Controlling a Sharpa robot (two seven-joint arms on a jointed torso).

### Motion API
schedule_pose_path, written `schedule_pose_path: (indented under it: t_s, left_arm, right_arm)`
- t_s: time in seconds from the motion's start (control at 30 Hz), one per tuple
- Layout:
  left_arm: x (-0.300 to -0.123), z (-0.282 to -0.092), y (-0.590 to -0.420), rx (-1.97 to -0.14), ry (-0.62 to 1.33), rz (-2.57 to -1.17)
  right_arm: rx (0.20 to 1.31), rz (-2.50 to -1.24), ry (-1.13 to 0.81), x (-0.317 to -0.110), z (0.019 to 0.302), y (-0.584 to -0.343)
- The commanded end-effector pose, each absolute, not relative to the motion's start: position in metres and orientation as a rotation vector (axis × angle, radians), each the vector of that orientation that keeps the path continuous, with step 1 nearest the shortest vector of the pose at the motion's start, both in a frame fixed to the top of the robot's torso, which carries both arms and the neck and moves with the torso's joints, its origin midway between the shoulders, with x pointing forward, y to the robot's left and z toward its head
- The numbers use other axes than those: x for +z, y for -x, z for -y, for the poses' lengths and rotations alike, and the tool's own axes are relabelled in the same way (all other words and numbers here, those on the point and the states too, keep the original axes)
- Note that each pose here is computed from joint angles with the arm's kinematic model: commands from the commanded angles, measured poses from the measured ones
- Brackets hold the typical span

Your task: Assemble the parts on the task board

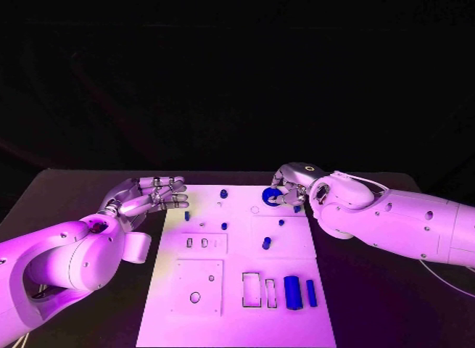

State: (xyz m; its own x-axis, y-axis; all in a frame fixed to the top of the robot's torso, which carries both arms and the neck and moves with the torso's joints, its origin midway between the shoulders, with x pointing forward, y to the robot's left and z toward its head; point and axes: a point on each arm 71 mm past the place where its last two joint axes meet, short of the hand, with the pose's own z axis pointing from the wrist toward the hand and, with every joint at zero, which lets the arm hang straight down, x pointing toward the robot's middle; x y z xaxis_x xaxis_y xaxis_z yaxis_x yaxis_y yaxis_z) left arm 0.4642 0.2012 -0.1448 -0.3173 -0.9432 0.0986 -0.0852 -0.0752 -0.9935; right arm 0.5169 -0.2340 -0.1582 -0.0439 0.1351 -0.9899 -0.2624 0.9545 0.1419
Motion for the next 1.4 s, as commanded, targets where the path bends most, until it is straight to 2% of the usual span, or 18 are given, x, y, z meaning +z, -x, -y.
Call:
schedule_pose_path:
  t_s: [0.03,0.53,0.97,1.4]
  left_arm:
    - [-0.144,-0.199,-0.464,-1.502,1.145,-1.471]
    - [-0.144,-0.2,-0.464,-1.502,1.146,-1.472]
    - [-0.144,-0.2,-0.464,-1.502,1.145,-1.471]
    - [-0.144,-0.201,-0.464,-1.499,1.145,-1.466]
  right_arm:
    - [0.325,-1.57,0.111,-0.16,0.233,-0.516]
    - [0.4,-1.468,0.162,-0.151,0.21,-0.502]
    - [0.497,-1.397,0.269,-0.142,0.155,-0.487]
    - [0.498,-1.403,0.291,-0.147,0.121,-0.496]
